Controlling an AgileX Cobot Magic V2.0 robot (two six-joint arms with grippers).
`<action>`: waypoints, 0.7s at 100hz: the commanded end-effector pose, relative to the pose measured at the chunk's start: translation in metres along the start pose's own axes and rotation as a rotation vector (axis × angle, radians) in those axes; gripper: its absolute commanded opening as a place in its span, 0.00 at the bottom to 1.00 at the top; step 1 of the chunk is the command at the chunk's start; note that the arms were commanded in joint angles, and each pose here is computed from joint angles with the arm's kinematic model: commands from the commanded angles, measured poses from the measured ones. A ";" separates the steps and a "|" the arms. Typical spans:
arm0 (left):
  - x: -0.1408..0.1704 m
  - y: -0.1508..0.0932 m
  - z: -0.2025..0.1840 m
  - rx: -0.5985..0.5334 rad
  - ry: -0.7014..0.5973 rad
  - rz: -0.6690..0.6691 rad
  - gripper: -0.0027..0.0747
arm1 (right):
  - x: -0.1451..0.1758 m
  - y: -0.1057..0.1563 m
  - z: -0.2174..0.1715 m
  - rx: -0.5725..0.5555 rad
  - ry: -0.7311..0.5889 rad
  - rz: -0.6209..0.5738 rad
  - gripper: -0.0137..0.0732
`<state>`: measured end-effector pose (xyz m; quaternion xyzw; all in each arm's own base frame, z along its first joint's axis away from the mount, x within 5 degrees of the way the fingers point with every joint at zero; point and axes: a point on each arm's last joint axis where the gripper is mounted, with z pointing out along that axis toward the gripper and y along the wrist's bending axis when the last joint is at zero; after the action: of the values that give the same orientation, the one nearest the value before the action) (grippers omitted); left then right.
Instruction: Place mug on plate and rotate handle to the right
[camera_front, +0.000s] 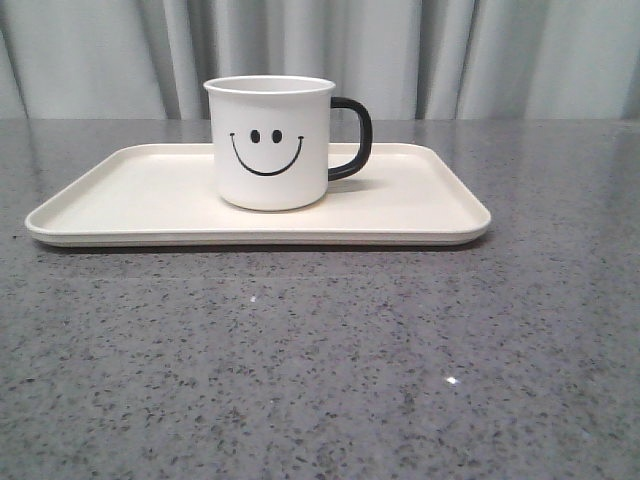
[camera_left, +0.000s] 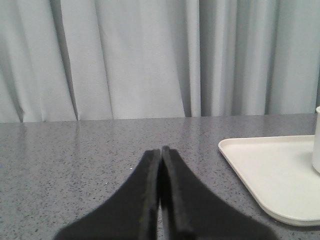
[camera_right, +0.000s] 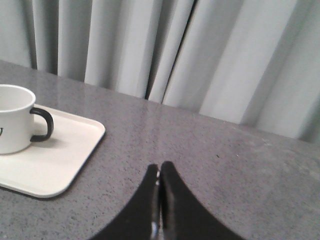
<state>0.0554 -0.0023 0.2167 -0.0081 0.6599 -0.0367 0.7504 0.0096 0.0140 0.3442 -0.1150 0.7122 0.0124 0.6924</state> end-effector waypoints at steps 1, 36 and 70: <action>-0.006 -0.002 -0.003 0.022 -0.097 -0.002 0.01 | 0.003 -0.001 0.002 0.006 -0.152 0.055 0.03; -0.006 -0.002 -0.003 0.022 -0.097 -0.002 0.01 | 0.092 0.001 0.036 0.020 -0.234 0.370 0.03; -0.006 -0.002 -0.003 0.022 -0.097 -0.002 0.01 | 0.129 0.003 0.047 0.052 -0.154 0.383 0.03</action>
<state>0.0553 -0.0024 0.2169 -0.0080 0.6592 -0.0369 0.7510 0.0546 0.0114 0.2050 0.0207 0.7029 0.1401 0.6971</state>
